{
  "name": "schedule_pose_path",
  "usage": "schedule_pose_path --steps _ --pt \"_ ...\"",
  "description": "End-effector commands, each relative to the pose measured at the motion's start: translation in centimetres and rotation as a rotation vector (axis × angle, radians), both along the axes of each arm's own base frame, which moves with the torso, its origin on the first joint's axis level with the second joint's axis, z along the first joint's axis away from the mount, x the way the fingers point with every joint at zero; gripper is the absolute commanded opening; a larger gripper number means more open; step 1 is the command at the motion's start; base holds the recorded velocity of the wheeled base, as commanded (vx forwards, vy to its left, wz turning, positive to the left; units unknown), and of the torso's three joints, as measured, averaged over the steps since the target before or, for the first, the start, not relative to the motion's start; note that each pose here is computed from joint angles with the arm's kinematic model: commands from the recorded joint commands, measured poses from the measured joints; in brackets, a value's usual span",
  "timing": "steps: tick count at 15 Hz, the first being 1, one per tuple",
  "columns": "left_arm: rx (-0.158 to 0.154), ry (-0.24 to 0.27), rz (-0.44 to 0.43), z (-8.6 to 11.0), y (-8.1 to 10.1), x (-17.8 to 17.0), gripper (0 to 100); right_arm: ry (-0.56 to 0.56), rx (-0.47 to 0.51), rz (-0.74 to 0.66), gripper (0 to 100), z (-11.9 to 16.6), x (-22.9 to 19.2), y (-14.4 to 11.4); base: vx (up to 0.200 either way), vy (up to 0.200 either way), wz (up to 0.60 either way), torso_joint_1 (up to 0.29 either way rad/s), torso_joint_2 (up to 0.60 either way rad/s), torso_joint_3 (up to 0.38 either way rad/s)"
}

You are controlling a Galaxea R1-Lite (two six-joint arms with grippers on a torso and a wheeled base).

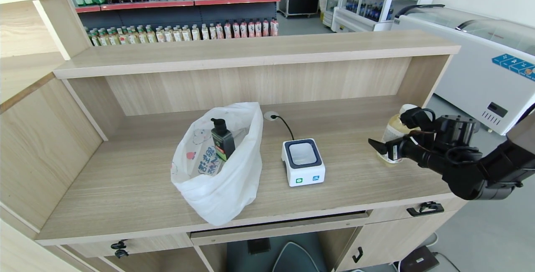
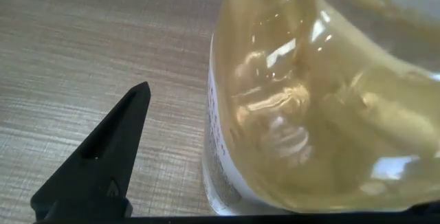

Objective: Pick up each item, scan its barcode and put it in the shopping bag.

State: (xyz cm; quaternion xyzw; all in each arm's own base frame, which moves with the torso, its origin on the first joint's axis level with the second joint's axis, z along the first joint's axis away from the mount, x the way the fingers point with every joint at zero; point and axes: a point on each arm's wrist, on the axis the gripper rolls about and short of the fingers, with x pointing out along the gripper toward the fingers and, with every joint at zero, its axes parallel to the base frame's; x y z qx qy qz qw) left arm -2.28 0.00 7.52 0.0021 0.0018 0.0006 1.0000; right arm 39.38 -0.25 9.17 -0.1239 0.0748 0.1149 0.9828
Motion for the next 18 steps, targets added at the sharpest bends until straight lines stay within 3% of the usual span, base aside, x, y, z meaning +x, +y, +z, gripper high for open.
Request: schedule_pose_path --steps 1,2,13,15,18 --pt "0.000 -0.001 0.000 0.0 0.0 0.0 100 -0.006 0.000 0.006 100 -0.2 0.6 0.2 0.000 0.000 0.00 0.000 0.00 0.000" --pt "0.000 -0.001 0.000 0.0 0.0 0.0 100 -0.006 0.000 0.006 0 -0.2 0.6 0.2 0.000 0.000 0.00 0.000 0.00 0.000" --pt "0.000 -0.001 0.000 0.0 0.0 0.0 100 -0.048 -0.049 0.020 0 0.9 0.6 0.4 0.000 0.000 0.00 0.000 0.00 0.000" --pt "0.000 -0.001 0.000 0.0 0.0 0.0 100 -0.075 0.084 0.040 0 4.1 -0.4 2.0 0.000 0.000 0.00 0.000 0.00 0.000" --pt "0.000 -0.001 0.000 0.0 0.0 0.0 100 -0.030 0.218 0.101 0 11.7 -3.6 3.5 0.000 0.000 0.00 0.000 0.00 0.000"
